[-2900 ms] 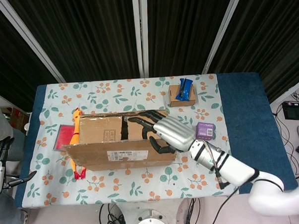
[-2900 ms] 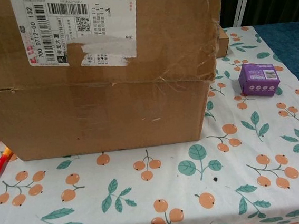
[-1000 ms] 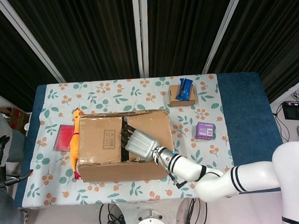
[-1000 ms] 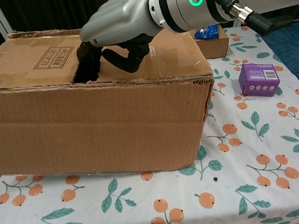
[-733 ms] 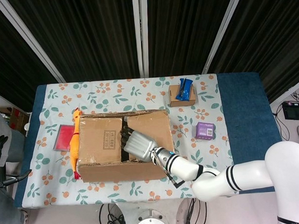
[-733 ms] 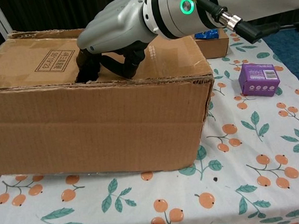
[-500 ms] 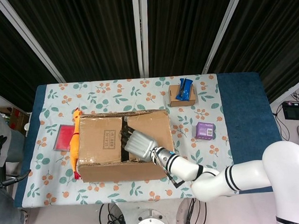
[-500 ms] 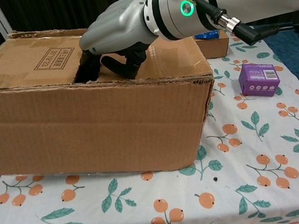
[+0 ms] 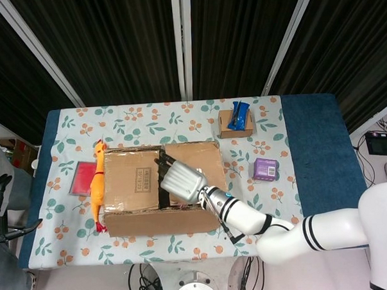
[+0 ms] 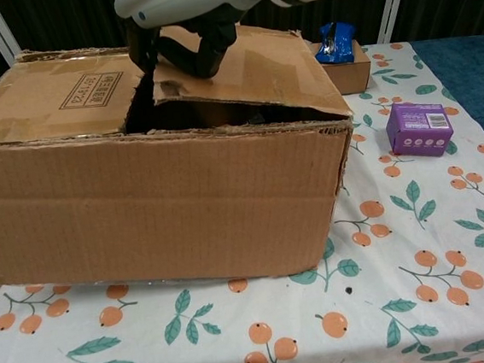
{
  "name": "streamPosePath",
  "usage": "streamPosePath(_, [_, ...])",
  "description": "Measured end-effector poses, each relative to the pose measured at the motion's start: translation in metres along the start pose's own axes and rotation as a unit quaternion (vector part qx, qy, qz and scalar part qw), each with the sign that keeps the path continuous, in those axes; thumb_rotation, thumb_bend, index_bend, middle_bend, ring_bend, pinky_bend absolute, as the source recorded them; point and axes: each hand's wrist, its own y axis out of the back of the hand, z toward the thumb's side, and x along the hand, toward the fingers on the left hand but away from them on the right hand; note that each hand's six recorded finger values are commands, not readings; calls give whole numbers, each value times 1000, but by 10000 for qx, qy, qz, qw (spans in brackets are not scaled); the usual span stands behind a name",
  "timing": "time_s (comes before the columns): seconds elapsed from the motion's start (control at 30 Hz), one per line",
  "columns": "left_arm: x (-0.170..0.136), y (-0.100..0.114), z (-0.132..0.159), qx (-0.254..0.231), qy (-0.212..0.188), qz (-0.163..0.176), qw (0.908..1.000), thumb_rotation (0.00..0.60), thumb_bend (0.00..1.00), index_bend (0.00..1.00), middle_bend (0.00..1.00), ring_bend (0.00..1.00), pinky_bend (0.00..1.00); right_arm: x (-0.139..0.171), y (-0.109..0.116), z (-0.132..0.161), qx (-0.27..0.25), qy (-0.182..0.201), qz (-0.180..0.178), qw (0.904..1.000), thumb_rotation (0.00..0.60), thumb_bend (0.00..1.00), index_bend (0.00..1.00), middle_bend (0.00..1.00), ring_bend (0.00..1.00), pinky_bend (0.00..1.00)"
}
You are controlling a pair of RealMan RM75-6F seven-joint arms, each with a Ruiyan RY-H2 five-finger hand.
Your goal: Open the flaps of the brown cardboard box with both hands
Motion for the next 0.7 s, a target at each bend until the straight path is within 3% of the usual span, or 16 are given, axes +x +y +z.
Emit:
streamPosePath(0.3, [3, 0, 9, 31, -103, -44, 9999, 380, 0, 36, 46, 43, 167, 40, 28, -24, -241, -227, -443, 9985, 600, 822, 529, 339, 0, 0])
streamPosePath(0.7, [11, -8, 34, 85, -349, -170, 9992, 380, 0, 37, 47, 43, 167, 104, 36, -68, -596, -616, -689, 9939, 600, 781, 476, 356, 0, 0])
